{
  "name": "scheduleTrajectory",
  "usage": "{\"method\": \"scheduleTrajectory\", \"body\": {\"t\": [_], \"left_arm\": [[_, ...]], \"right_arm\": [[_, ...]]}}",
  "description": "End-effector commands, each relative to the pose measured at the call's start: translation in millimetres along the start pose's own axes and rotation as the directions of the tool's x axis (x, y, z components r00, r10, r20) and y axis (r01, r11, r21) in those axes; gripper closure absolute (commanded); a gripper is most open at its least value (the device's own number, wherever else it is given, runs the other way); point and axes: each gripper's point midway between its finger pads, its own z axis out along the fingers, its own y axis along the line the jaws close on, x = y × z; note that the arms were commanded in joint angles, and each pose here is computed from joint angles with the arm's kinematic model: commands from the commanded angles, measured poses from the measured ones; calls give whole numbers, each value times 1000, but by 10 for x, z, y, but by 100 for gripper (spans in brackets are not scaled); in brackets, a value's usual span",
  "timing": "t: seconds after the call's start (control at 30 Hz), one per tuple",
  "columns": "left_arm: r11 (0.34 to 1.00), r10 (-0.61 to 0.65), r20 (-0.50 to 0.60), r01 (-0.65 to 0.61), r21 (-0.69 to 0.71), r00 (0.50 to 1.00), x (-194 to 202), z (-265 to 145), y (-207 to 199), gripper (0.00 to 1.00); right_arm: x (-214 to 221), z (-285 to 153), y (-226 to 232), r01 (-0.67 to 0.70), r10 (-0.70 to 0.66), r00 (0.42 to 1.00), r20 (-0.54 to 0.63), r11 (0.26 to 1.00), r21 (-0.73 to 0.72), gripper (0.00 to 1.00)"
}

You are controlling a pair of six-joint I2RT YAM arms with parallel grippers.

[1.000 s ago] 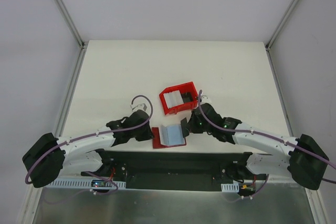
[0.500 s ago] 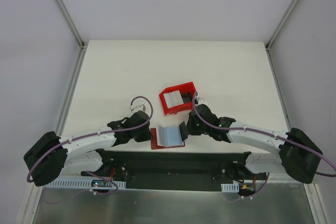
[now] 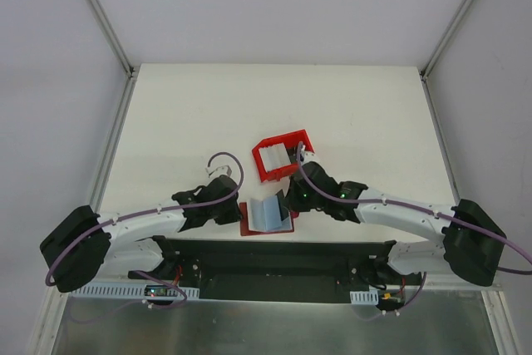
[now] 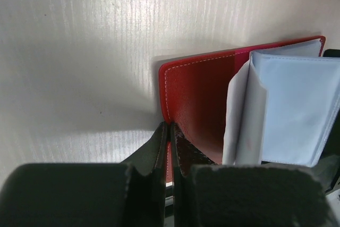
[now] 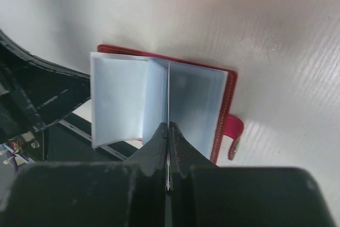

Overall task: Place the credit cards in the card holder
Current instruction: Turn over the card slot in the card holder.

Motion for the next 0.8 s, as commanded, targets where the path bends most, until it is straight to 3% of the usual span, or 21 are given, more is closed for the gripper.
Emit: {"method": "scheduleTrajectory", "body": {"t": [0.0, 0.4, 0.77], "left_arm": [[999, -28, 1, 28, 19, 1000, -61, 37, -108, 100], [995, -50, -9, 50, 87, 999, -87, 136, -298, 100], [995, -49, 6, 48, 92, 999, -77, 107, -211, 100]], "right_arm": [[-203, -132, 144, 51, -51, 998, 48, 999, 15, 100], [-20, 147, 538, 52, -62, 995, -80, 991, -123, 100], [-256, -61, 123, 54, -56, 996, 67, 998, 37, 100]]}}
